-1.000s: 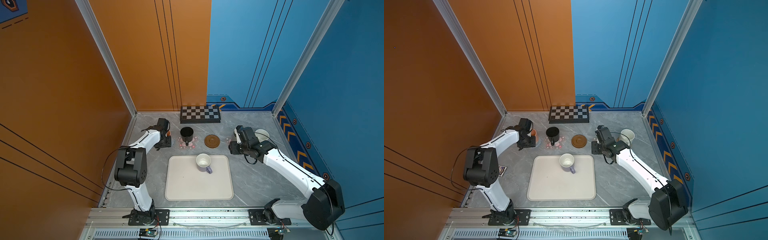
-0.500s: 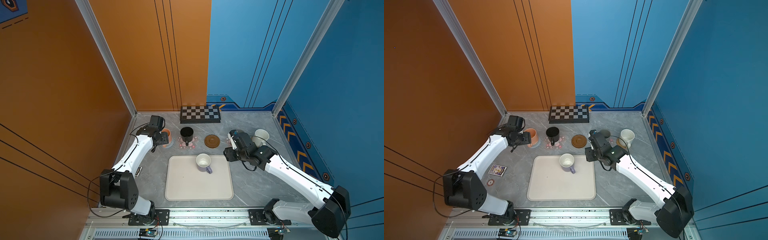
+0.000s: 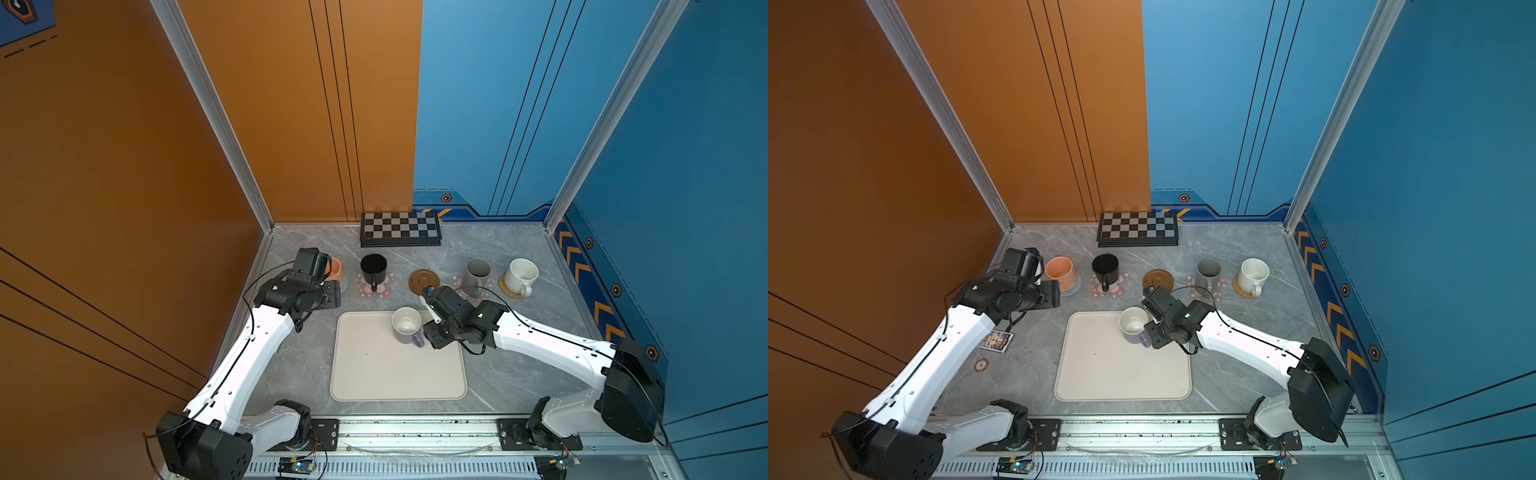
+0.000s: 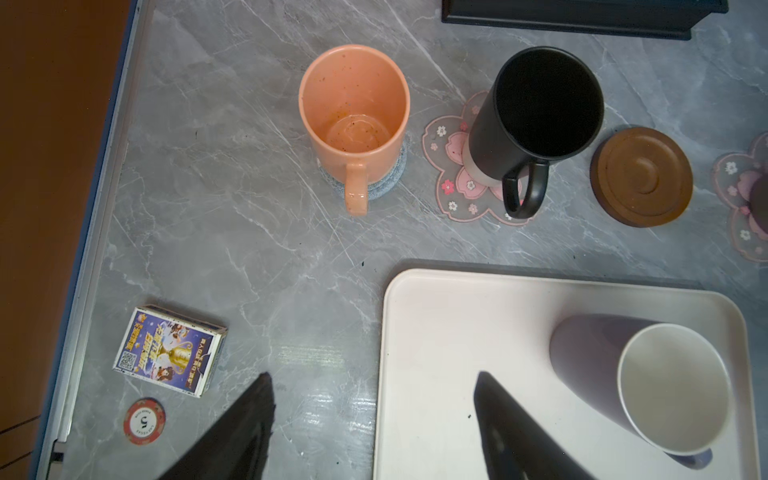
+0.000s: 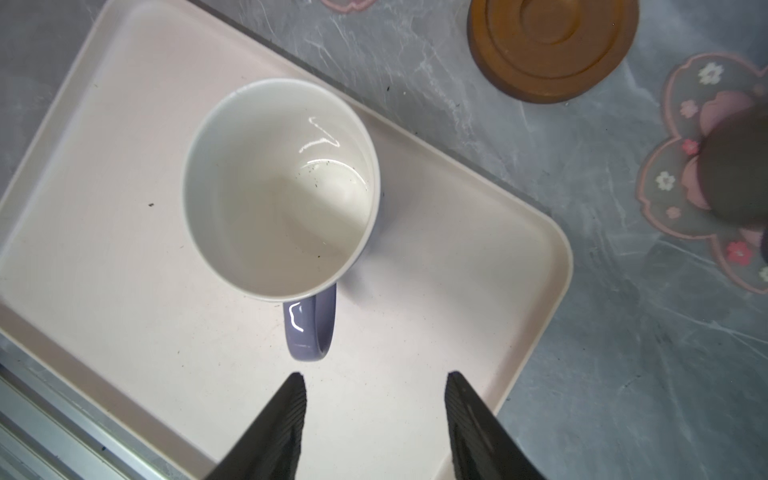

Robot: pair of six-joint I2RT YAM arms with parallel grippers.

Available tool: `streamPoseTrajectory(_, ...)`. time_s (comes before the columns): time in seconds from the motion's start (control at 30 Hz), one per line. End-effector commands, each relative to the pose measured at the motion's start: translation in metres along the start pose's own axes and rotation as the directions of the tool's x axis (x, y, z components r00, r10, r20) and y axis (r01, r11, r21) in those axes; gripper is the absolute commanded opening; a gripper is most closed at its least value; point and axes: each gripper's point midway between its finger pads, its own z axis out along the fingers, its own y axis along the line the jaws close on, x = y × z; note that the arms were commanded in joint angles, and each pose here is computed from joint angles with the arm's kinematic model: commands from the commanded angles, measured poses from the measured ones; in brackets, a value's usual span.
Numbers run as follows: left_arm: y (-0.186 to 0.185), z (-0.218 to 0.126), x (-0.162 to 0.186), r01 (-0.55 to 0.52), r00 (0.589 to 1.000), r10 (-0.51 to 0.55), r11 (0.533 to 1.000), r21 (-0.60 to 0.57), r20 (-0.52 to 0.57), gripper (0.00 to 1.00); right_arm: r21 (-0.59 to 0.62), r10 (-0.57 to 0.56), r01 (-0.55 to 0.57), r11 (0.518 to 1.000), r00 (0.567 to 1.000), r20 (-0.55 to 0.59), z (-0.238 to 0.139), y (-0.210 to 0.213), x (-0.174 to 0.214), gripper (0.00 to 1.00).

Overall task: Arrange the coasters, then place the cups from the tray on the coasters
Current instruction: 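Open the left gripper while the right gripper lowers into the lavender mug, then grip the lavender mug rim and carry it toward the wooden coaster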

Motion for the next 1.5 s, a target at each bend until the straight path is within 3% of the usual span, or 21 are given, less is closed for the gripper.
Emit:
streamPoseTrajectory(0.0, 0.004, -0.003, 0.015, -0.001, 0.999, 0.001, 1.000, -0.010, -0.041, 0.77, -0.053, -0.071, 0.071, 0.996, 0.997, 0.005, 0.001, 0.016, -0.012, 0.56)
streamPoseTrajectory(0.2, 0.005, 0.002, 0.018, -0.005, 0.998, 0.004, 1.000, -0.017, -0.058, 0.77, -0.114, -0.123, 0.120, 0.986, 0.992, -0.022, 0.009, 0.033, -0.009, 0.55)
streamPoseTrajectory(0.5, 0.006, 0.003, 0.017, -0.017, 0.998, 0.016, 1.000, -0.026, -0.061, 0.77, -0.110, -0.140, 0.130, 0.985, 0.987, -0.080, 0.035, 0.038, -0.007, 0.54)
streamPoseTrajectory(0.83, 0.014, 0.001, 0.018, -0.016, 0.998, 0.014, 0.999, -0.035, -0.059, 0.77, -0.076, -0.104, 0.098, 0.992, 0.991, -0.089, 0.055, 0.039, -0.015, 0.28)
streamPoseTrajectory(1.0, 0.017, 0.004, 0.021, -0.012, 0.998, 0.009, 0.999, -0.041, -0.069, 0.77, -0.010, -0.050, 0.050, 0.999, 0.996, -0.068, 0.051, 0.030, -0.018, 0.01)
streamPoseTrajectory(1.47, 0.020, 0.016, 0.025, -0.006, 0.994, -0.001, 0.998, -0.070, -0.108, 0.77, 0.137, 0.086, -0.107, 0.985, 0.985, 0.150, 0.002, -0.025, -0.080, 0.00)
